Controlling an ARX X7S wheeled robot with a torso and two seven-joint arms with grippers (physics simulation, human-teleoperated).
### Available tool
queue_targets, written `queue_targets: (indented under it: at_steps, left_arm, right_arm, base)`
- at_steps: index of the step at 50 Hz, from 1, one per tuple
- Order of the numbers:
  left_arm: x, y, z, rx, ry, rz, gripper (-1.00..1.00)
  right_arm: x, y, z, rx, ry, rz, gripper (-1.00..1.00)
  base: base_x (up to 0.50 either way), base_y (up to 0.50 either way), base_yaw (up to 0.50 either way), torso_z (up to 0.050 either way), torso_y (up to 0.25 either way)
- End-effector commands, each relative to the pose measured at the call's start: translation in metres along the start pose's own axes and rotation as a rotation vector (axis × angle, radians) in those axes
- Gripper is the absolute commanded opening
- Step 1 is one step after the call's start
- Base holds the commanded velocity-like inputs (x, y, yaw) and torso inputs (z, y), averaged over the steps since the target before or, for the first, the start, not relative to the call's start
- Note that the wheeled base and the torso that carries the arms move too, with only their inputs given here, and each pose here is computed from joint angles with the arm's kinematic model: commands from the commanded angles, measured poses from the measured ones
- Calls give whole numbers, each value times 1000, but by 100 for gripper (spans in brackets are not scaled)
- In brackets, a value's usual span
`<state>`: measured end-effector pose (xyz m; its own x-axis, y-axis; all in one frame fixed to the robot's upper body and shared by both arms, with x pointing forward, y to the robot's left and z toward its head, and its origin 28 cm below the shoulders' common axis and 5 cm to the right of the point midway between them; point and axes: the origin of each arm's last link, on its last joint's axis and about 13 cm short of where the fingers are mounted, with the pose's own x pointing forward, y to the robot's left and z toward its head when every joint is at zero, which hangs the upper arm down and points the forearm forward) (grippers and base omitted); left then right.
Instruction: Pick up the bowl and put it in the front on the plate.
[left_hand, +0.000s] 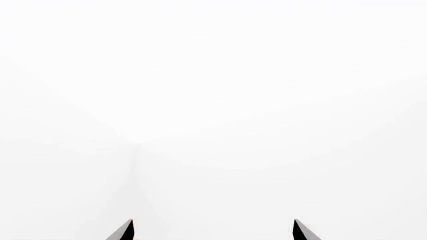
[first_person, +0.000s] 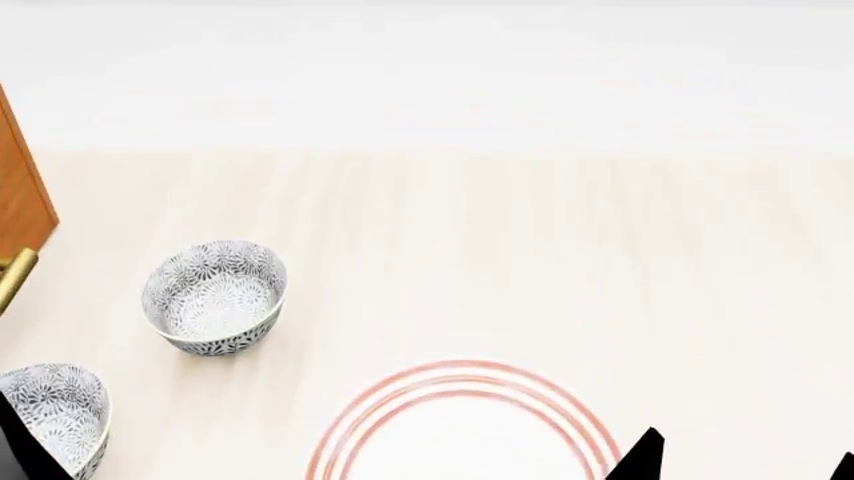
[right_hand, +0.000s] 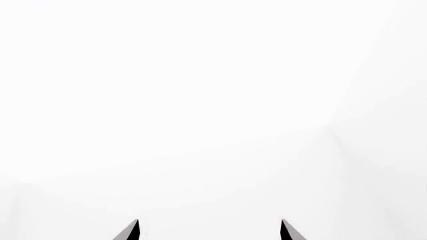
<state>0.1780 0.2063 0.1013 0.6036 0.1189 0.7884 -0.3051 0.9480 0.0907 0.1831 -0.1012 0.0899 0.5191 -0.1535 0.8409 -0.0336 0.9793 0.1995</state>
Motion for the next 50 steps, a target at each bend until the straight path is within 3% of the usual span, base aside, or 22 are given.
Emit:
queue_targets:
  at_steps: [1, 9, 11, 40, 50]
  left_arm:
    - [0, 0, 0, 17, -7, -6, 100]
    - [0, 0, 1, 17, -4, -7, 100]
    - [0, 0, 0, 17, -1, -10, 100]
    - [-1, 0, -3, 12, 16, -7, 100]
    - [0, 0, -5, -20, 51, -9, 100]
  right_arm:
    - [1, -1, -2, -23, 3, -1, 100]
    - [1, -1, -1, -26, -7, -3, 100]
    - [1, 0, 0, -54, -34, 14, 100]
    - [-2, 0, -3, -48, -14, 18, 100]
    - [-2, -1, -6, -53, 18, 4, 100]
  base:
    - [457, 0, 0, 0, 0]
    - [0, 39, 0, 0, 0]
    - [0, 500, 0, 0, 0]
    - [0, 495, 0, 0, 0]
    - [0, 26, 0, 0, 0]
